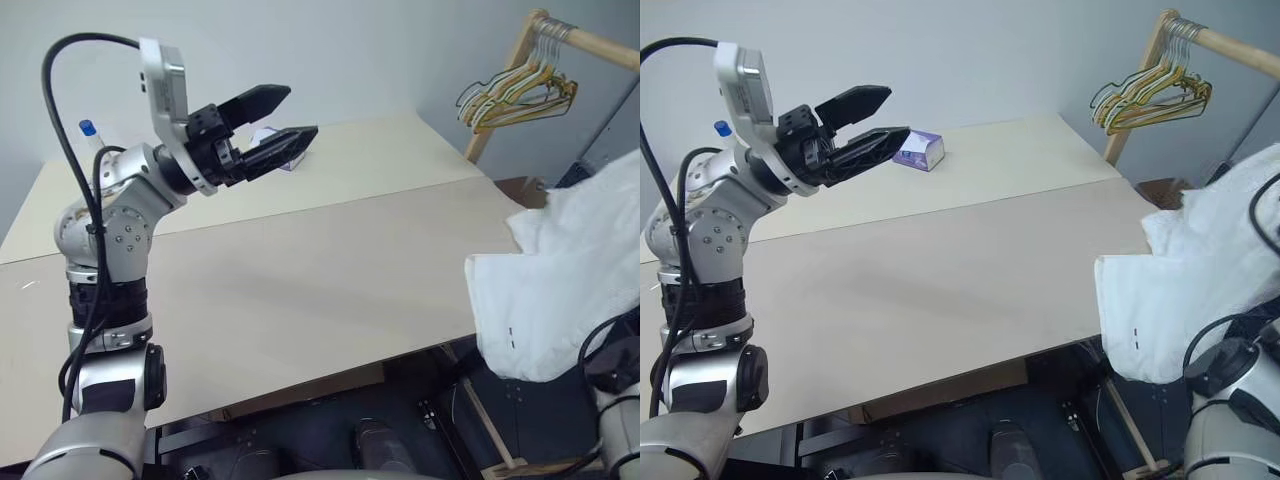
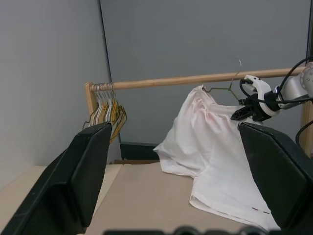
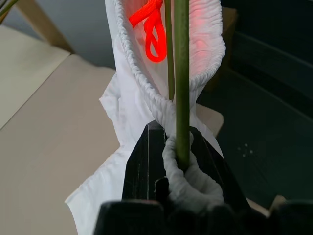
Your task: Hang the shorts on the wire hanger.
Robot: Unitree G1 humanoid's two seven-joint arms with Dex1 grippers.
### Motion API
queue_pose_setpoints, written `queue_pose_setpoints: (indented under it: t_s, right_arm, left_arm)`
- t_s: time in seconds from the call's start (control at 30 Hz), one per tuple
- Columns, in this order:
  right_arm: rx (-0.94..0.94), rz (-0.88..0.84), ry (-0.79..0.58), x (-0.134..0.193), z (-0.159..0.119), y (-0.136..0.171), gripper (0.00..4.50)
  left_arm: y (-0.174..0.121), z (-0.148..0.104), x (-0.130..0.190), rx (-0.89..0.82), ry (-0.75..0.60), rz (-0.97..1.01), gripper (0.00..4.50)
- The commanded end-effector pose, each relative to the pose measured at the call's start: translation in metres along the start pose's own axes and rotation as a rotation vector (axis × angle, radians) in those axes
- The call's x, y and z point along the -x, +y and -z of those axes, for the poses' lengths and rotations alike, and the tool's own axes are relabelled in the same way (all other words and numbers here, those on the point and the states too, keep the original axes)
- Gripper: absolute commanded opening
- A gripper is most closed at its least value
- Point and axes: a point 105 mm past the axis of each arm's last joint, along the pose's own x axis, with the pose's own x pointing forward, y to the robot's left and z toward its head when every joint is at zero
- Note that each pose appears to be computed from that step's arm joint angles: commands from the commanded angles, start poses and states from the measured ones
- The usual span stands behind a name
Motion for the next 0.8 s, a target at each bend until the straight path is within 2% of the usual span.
queue_pose_setpoints:
  t_s: [0.03,0.27,0.53,0.77,0.8]
  right_arm:
    - [-0.084,0.067,-0.075,0.001,-0.024,-0.017,0.05]
    - [-0.211,0.143,-0.044,-0.019,-0.026,-0.043,0.05]
    - [-0.263,0.207,-0.061,-0.033,-0.028,-0.071,0.05]
    - [-0.203,0.222,-0.019,-0.045,-0.011,-0.077,0.05]
    - [-0.18,0.207,-0.013,-0.046,-0.009,-0.073,0.4]
  left_arm:
    - [-0.004,-0.012,0.002,-0.04,-0.029,0.009,4.47]
    - [-0.006,-0.011,0.003,-0.053,-0.019,0.009,4.47]
    - [-0.007,-0.011,0.004,-0.062,-0.008,0.0,4.47]
    - [-0.008,-0.009,0.004,-0.063,-0.005,0.001,4.47]
    - [-0.008,-0.009,0.004,-0.064,-0.004,0.0,4.49]
